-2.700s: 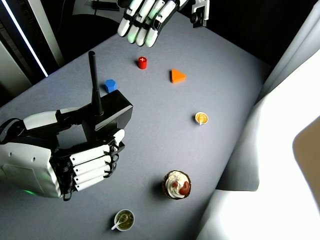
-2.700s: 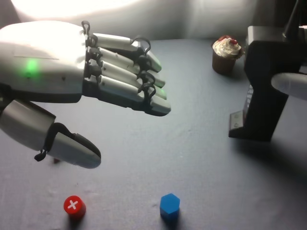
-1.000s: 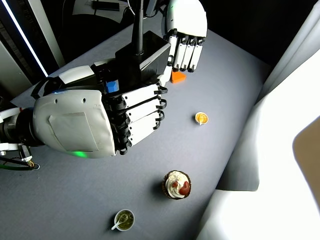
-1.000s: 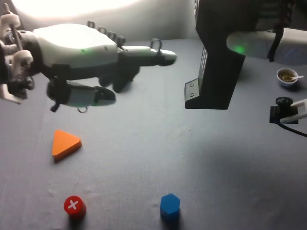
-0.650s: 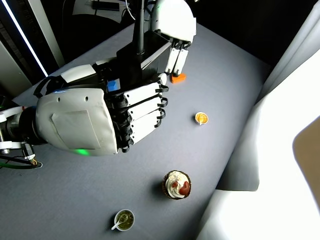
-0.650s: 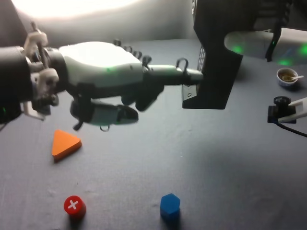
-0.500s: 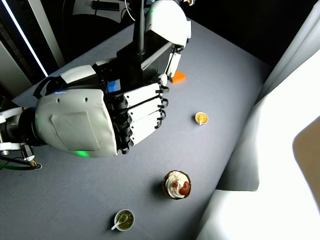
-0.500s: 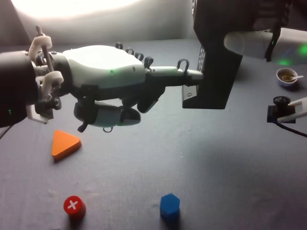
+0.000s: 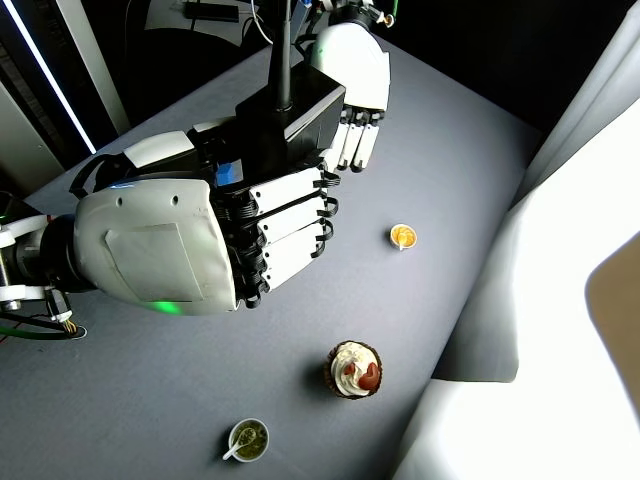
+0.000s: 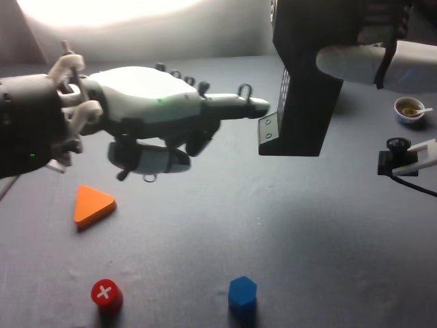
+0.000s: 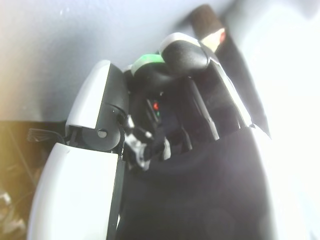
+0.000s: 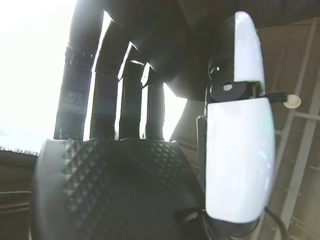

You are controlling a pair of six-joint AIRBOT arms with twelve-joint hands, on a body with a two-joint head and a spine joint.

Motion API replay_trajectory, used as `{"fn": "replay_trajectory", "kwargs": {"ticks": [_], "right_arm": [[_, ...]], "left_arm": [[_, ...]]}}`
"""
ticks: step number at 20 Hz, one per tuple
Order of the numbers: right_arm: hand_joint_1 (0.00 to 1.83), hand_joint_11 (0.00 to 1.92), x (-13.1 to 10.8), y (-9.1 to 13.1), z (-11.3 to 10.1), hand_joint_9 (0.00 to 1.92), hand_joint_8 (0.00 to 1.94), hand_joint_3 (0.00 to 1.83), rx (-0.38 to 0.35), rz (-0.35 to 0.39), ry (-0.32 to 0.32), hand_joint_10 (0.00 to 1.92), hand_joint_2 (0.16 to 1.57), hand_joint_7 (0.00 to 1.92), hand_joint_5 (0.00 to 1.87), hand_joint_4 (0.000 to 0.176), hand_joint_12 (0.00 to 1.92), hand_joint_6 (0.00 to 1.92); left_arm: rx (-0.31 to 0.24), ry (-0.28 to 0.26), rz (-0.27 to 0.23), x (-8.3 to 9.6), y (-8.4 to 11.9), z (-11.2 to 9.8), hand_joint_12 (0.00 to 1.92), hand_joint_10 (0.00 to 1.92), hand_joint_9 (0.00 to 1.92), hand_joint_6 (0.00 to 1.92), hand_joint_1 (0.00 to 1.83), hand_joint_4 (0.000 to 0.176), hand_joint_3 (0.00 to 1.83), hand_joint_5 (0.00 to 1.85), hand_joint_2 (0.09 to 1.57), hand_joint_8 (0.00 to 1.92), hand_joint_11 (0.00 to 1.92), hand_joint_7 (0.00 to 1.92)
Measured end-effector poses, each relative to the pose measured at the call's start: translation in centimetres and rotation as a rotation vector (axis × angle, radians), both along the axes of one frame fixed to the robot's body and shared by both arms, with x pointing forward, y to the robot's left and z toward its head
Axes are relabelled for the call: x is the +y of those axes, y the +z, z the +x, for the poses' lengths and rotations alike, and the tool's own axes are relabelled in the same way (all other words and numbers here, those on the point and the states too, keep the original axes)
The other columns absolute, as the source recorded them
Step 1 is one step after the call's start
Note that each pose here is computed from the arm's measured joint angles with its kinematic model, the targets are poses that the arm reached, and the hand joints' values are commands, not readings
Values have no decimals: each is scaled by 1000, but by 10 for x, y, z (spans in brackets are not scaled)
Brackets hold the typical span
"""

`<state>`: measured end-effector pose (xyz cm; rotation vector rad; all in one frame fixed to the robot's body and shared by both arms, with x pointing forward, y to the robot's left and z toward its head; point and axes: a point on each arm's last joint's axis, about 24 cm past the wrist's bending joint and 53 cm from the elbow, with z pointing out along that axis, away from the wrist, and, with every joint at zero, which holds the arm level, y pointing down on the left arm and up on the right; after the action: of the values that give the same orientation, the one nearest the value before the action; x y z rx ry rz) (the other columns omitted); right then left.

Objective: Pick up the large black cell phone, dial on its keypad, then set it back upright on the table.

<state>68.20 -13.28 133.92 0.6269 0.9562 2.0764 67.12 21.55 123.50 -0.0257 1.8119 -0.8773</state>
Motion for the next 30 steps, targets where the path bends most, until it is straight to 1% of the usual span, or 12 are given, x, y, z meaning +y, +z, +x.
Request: {"fn": "replay_trajectory", "kwargs": {"ticks": [3, 4, 6, 9, 10, 12, 13, 16, 20, 28, 29, 30], "right_arm": [[1362, 862, -1, 0, 1, 799, 1320, 0, -1, -2, -5, 1431, 1169, 803, 924, 0, 1336, 876], [1458, 860, -2, 0, 2, 777, 1238, 1, 1, 1, -9, 1322, 1147, 813, 938, 0, 1533, 826], [1482, 868, -4, 0, 3, 787, 1218, 0, 3, 3, -12, 1276, 1141, 815, 927, 0, 1567, 838], [1365, 857, -3, 0, 2, 813, 1294, 1, 0, -3, -11, 1390, 1162, 826, 922, 0, 1269, 889], [1362, 857, -3, 1, 3, 803, 1318, 1, -2, -1, -11, 1408, 1167, 811, 919, 0, 1260, 888], [1479, 850, -3, 6, 1, 775, 1241, 1, -12, 10, -10, 1316, 1146, 822, 928, 0, 1583, 779], [1483, 855, -3, 6, 1, 781, 1236, 0, -16, 10, -9, 1304, 1145, 823, 919, 0, 1591, 792], [1364, 856, -3, 5, 2, 797, 1306, 0, -10, 6, -8, 1405, 1166, 827, 914, 0, 1286, 898], [1362, 870, -3, 5, 2, 803, 1313, 0, -11, 5, -9, 1421, 1170, 816, 900, 0, 1296, 906], [1367, 874, -5, 5, 3, 828, 1277, 0, -13, 5, -14, 1363, 1155, 847, 929, 0, 1267, 876], [1460, 854, -5, 5, 4, 793, 1248, 4, -10, 6, -15, 1314, 1144, 824, 932, 0, 1531, 790], [1460, 854, -5, 5, 4, 793, 1248, 4, -10, 6, -15, 1314, 1144, 824, 932, 0, 1531, 790]], "left_arm": [[6, -17, -15, -12, -2, 0, 1921, 1921, 728, 0, 1287, 135, 7, 0, 1318, 1676, 617, 597], [3, -18, -24, -14, 0, -1, 1921, 1921, 717, 0, 1284, 133, 10, 0, 1323, 1690, 599, 587], [6, -22, -35, -18, 1, -2, 1921, 1921, 726, 0, 1283, 129, 11, 0, 1323, 1688, 603, 589], [9, -28, -44, -22, 2, -5, 1921, 1921, 732, 0, 1286, 132, 8, 0, 1317, 1673, 599, 599], [6, -27, -45, -19, 3, -6, 1921, 1921, 725, 0, 1284, 128, 10, 0, 1320, 1680, 603, 593], [-9, -19, -51, -8, 10, -8, 1921, 1921, 732, 0, 1287, 129, 9, 0, 1318, 1675, 624, 596], [-15, -5, -50, 2, 13, -9, 1921, 1921, 712, 0, 1281, 115, 11, 0, 1321, 1682, 620, 588], [-13, 61, -40, 34, 17, -10, 1921, 1921, 717, 0, 1277, 119, 16, 0, 1332, 1710, 653, 570], [-15, 94, -43, 50, 19, -7, 1921, 1921, 730, 0, 1283, 123, 11, 0, 1323, 1687, 684, 587], [4, 30, -86, 9, 12, 0, 1921, 1921, 715, 0, 1283, 122, 11, 0, 1323, 1682, 611, 590], [7, 30, -96, 5, 11, 2, 1921, 1921, 701, 0, 1281, 121, 11, 0, 1324, 1687, 605, 586], [10, 30, -102, 3, 9, 4, 1921, 1921, 701, 0, 1281, 121, 11, 0, 1324, 1687, 605, 586]]}}
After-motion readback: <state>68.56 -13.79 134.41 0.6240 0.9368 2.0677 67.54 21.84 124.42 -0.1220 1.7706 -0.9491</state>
